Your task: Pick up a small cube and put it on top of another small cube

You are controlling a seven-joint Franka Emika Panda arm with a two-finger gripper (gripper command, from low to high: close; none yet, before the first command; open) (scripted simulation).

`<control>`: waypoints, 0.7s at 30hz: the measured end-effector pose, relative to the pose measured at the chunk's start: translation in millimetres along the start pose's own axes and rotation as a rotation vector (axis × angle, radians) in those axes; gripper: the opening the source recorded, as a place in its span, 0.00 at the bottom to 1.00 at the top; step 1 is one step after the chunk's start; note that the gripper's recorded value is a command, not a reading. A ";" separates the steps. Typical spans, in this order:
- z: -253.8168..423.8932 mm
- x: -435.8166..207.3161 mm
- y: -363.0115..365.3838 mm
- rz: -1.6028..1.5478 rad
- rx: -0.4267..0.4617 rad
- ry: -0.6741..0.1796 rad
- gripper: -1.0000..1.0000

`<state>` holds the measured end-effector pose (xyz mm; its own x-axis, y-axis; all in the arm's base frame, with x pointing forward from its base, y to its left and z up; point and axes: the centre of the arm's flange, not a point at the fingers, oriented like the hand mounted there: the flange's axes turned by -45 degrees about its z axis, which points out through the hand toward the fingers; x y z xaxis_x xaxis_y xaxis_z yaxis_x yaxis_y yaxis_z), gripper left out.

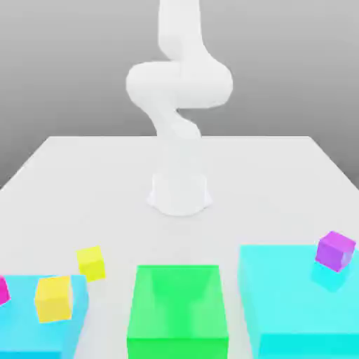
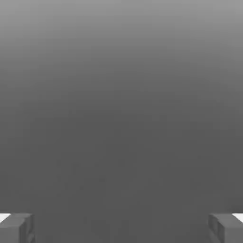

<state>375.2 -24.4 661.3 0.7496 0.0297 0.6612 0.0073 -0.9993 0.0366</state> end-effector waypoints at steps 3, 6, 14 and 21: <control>75.4 -28.6 32.8 -0.063 -0.019 -0.112 0.50; 140.2 -69.8 63.9 -0.122 -0.023 -0.221 0.50; 264.5 -238.0 130.7 -0.265 0.049 -0.520 0.50; 306.8 -382.3 146.9 -0.343 0.166 -0.701 0.50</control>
<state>292.7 -189.5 184.0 0.9291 0.3698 0.0061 0.3698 -0.9291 0.0043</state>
